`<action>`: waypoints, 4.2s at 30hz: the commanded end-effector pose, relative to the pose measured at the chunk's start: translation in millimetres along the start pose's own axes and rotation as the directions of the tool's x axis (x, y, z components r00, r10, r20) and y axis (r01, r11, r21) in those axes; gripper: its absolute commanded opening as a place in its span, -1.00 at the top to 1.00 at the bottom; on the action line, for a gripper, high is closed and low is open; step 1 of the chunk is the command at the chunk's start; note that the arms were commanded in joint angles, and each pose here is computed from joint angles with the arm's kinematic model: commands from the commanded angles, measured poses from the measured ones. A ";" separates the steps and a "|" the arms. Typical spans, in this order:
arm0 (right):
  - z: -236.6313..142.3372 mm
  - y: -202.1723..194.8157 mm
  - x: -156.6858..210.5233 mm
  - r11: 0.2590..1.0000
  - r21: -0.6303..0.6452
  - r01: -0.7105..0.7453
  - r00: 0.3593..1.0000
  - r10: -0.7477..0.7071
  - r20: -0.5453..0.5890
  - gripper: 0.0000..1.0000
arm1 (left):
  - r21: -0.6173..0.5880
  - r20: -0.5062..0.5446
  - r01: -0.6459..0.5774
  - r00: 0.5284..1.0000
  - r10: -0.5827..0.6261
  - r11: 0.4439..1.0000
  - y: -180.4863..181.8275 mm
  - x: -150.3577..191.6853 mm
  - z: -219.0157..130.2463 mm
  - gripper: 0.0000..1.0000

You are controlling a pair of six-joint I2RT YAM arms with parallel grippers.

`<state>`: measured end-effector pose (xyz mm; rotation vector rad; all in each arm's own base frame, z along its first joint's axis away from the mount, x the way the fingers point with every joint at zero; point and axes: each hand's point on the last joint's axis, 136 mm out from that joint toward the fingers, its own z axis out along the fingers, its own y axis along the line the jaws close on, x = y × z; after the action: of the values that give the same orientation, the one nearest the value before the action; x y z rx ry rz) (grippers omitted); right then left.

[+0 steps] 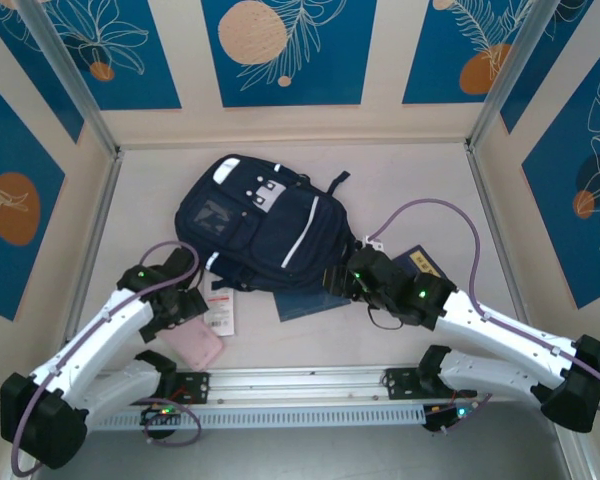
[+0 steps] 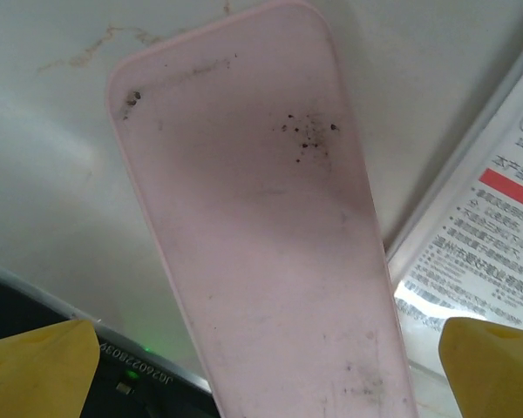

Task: Pack the student bag
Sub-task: Pick up the glasses case from the bottom-left of the table, then pass the glasses case, then open the student bag at the center of the table.

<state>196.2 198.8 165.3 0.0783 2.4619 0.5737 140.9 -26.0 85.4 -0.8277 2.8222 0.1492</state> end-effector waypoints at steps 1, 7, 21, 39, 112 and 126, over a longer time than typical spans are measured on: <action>-2.5 -7.0 -0.6 1.000 0.017 -0.025 0.999 0.025 0.027 -0.42 | 0.045 0.029 0.076 0.997 -0.077 0.996 -6.7 -7.6 6.2 -0.99; -2.5 -8.6 0.9 1.000 0.012 -0.027 0.999 0.027 0.028 -0.43 | 0.096 -0.004 0.149 0.989 -0.150 0.984 -13.1 -0.9 20.9 -1.00; 1.6 -11.2 0.4 0.999 0.010 -0.047 0.998 0.046 0.031 -0.43 | 0.042 -0.037 0.209 0.977 -0.208 0.977 2.5 13.1 45.1 -0.99; 6.0 -11.2 1.5 0.994 -0.033 -0.103 0.994 0.103 0.021 -0.42 | 0.142 -0.007 0.204 0.979 -0.205 0.969 -19.0 2.4 55.8 -0.85; 46.5 195.1 6.4 0.795 -0.606 0.016 0.994 0.051 0.093 0.55 | 0.591 0.056 0.039 0.994 -0.089 0.806 -135.0 -49.7 -136.1 -1.00; -37.0 -12.2 -90.2 0.959 -0.259 -0.119 0.893 0.217 0.394 0.67 | 0.208 0.425 -0.695 0.698 0.577 0.688 -252.9 -63.7 -162.8 -1.00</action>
<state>255.3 191.3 239.3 0.2819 1.9694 0.9502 296.3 -226.6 265.3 0.0477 2.5198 -0.3540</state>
